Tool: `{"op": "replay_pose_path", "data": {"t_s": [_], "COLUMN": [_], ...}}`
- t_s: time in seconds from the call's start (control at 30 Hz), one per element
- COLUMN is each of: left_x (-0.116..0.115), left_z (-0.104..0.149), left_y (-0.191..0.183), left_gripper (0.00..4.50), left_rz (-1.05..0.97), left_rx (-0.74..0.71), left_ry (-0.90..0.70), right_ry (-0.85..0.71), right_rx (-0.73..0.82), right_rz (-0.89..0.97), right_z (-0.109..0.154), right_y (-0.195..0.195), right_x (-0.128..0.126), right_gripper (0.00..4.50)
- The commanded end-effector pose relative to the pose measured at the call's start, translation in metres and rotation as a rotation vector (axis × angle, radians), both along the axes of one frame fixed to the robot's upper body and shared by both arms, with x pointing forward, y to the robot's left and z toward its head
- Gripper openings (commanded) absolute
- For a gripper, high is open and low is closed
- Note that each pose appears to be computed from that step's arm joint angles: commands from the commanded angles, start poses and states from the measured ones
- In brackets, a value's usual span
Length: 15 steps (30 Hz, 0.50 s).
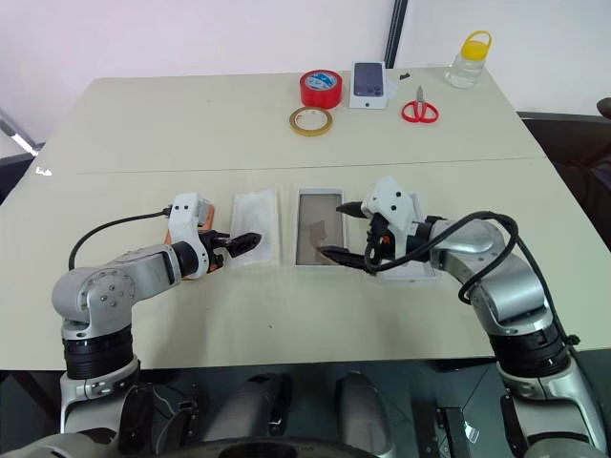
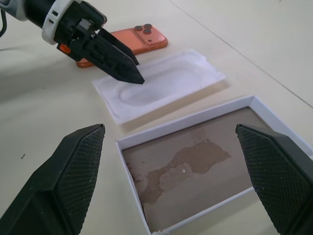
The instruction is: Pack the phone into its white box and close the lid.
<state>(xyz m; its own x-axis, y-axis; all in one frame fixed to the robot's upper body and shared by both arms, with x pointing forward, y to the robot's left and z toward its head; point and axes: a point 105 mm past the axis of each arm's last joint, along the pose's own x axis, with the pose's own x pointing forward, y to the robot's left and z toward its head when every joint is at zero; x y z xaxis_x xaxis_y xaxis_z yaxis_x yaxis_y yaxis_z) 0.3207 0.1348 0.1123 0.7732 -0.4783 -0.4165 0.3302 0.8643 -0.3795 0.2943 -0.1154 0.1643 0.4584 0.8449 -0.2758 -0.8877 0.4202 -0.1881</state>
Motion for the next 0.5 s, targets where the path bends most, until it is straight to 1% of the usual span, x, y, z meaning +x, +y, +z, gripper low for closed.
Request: {"op": "replay_pose_path", "data": {"t_s": [0.03,0.13,0.33,0.5], "left_x": [0.000,0.000,-0.001,-0.003], "left_z": [0.027,0.028,0.017,0.004], "left_y": [-0.003,0.001,0.003,-0.004], "left_gripper": [4.50,4.50,4.50,4.50], "left_rz": [-0.019,-0.005,0.022,0.018], "left_rx": [-0.080,-0.101,-0.091,-0.097], "left_ry": [-0.094,-0.080,0.005,0.090], "right_ry": [-0.051,-0.049,-0.053,-0.077], "right_rx": [0.005,0.006,-0.004,-0.049], "right_rz": [0.021,0.021,0.048,0.089], "right_z": [0.008,0.007,0.007,0.008], "right_y": [0.005,0.006,0.008,0.011], "right_x": [-0.005,-0.006,-0.009,-0.012], "right_gripper": [4.47,4.47,4.47,4.47]}}
